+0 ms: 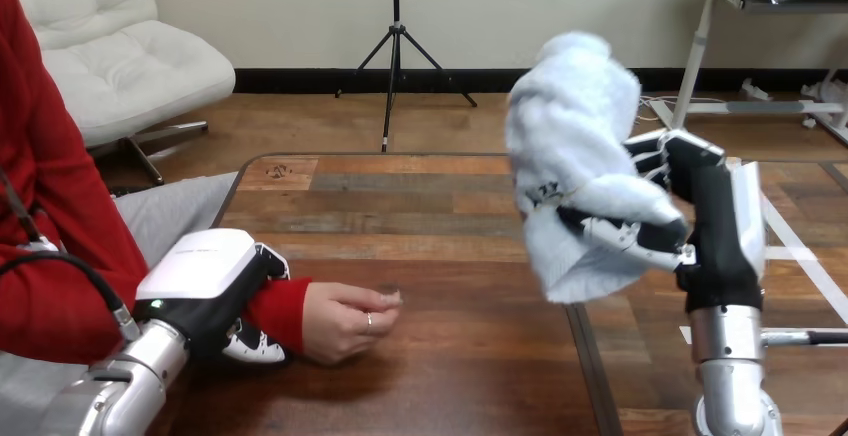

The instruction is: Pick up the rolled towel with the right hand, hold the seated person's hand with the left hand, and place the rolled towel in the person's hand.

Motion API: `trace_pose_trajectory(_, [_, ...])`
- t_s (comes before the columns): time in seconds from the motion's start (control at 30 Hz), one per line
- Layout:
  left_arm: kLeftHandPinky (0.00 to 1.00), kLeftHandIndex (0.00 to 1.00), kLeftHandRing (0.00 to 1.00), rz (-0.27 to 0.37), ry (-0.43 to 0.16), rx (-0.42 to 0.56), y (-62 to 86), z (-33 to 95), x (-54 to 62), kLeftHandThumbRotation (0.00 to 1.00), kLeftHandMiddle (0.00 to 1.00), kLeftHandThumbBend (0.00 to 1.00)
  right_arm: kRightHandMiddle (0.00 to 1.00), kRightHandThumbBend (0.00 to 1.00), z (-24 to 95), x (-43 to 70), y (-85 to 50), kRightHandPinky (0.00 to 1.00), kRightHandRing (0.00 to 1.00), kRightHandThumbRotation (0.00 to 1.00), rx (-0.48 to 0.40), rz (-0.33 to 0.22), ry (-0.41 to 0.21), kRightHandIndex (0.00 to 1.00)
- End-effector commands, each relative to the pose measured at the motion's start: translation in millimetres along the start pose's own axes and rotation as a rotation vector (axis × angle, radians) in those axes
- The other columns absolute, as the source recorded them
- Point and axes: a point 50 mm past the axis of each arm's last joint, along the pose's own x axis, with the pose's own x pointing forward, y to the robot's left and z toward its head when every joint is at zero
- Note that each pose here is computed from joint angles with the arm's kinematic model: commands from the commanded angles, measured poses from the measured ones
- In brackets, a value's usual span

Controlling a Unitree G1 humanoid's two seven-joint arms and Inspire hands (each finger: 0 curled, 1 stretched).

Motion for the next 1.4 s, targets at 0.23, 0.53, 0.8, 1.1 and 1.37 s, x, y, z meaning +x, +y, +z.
trace_pose_trajectory(0.23, [0.29, 0.38, 0.32, 0.296, -0.15, 0.006, 70.6, 22.9, 13.9, 0.0, 0.36, 0.69, 0.4, 0.76, 13.5, 23.6, 9.1, 0.28, 0.33, 0.0, 0.034, -0.003, -0.047, 0.45])
trace_pose_trajectory(0.53, [0.3, 0.38, 0.33, 0.338, -0.184, 0.007, 82.5, 27.3, 12.4, 0.0, 0.37, 0.71, 0.4, 0.77, 10.0, 20.7, 16.0, 0.28, 0.34, 0.0, 0.02, 0.022, -0.02, 0.45])
trace_pose_trajectory(0.8, [0.3, 0.38, 0.34, 0.374, -0.206, -0.012, 91.8, 30.3, 11.7, 0.0, 0.37, 0.73, 0.4, 0.76, 7.8, 18.8, 22.2, 0.29, 0.34, 0.0, 0.012, 0.041, 0.0, 0.45])
trace_pose_trajectory(1.1, [0.31, 0.38, 0.35, 0.404, -0.211, 0.001, 102.1, 33.1, 11.6, 0.0, 0.38, 0.75, 0.41, 0.76, 7.1, 17.3, 29.6, 0.3, 0.35, 0.0, 0.022, 0.062, 0.016, 0.45])
trace_pose_trajectory(1.37, [0.3, 0.39, 0.34, 0.429, -0.222, 0.01, 110.5, 34.6, 11.2, 0.0, 0.38, 0.75, 0.42, 0.75, 8.9, 17.1, 35.1, 0.32, 0.37, 0.0, 0.024, 0.071, 0.006, 0.45])
